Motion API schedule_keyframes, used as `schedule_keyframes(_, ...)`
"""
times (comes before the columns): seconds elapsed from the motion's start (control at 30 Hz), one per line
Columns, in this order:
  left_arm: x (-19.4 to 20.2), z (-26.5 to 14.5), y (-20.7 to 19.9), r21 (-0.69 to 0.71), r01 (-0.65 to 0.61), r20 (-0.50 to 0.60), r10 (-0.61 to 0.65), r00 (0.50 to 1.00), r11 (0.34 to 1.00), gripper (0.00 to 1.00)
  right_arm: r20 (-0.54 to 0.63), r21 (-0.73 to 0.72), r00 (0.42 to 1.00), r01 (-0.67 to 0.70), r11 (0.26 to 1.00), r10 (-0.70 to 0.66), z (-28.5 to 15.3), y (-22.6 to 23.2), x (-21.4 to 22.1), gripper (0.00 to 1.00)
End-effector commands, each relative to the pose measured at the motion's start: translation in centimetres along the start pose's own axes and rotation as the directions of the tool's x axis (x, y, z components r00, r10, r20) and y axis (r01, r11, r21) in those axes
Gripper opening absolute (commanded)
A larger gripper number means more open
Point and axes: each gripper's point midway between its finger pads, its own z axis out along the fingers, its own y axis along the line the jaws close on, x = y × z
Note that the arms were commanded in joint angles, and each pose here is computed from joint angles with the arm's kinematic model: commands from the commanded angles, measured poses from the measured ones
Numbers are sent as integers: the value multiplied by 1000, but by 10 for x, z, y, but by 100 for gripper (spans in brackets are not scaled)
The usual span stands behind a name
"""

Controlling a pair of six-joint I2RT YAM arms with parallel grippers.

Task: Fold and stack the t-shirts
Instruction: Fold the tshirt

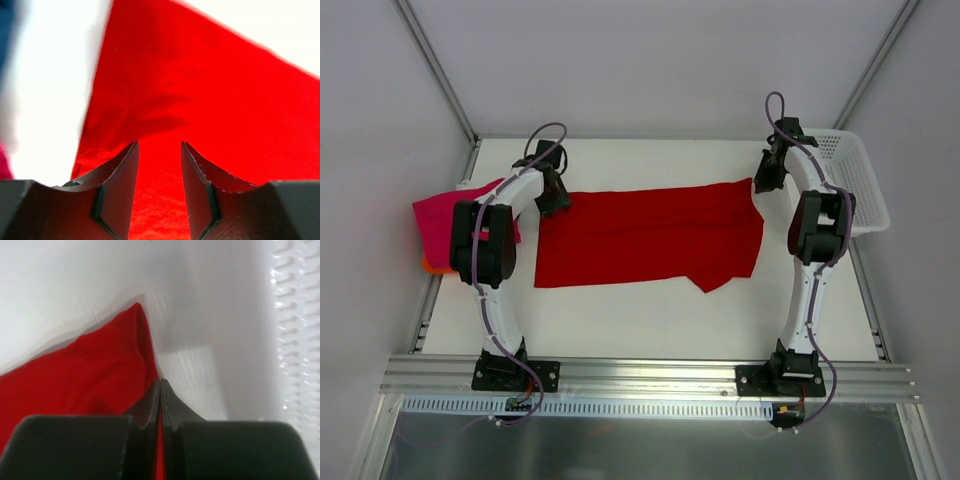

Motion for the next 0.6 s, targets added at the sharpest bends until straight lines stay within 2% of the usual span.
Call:
schedule_keyframes(0.0,-58,-64,-3,34,43,203,-49,978,998,39,153,-64,988,-20,998,30,-68,-9,-38,1)
schedule_keyframes(0.1,-72,-75,-1,20,28,252,-32,967,999,28,193,-127,981,-2,992,27,-97,2,-41,0)
schedule_keyframes(0.13,-73,-76,0,15,29,254,-32,967,999,16,210,-148,977,3,989,28,-108,5,-42,1)
schedule_keyframes(0.2,-72,-70,-1,8,32,241,-33,970,999,2,198,-205,979,5,979,36,-115,16,-38,1)
schedule_keyframes(0.33,-57,-49,-2,-7,40,165,-38,985,999,0,152,-290,987,-4,957,50,-114,32,-29,1)
schedule_keyframes(0.57,-33,-9,0,-54,27,54,-24,998,998,0,36,-370,999,-19,929,34,-79,58,-9,1)
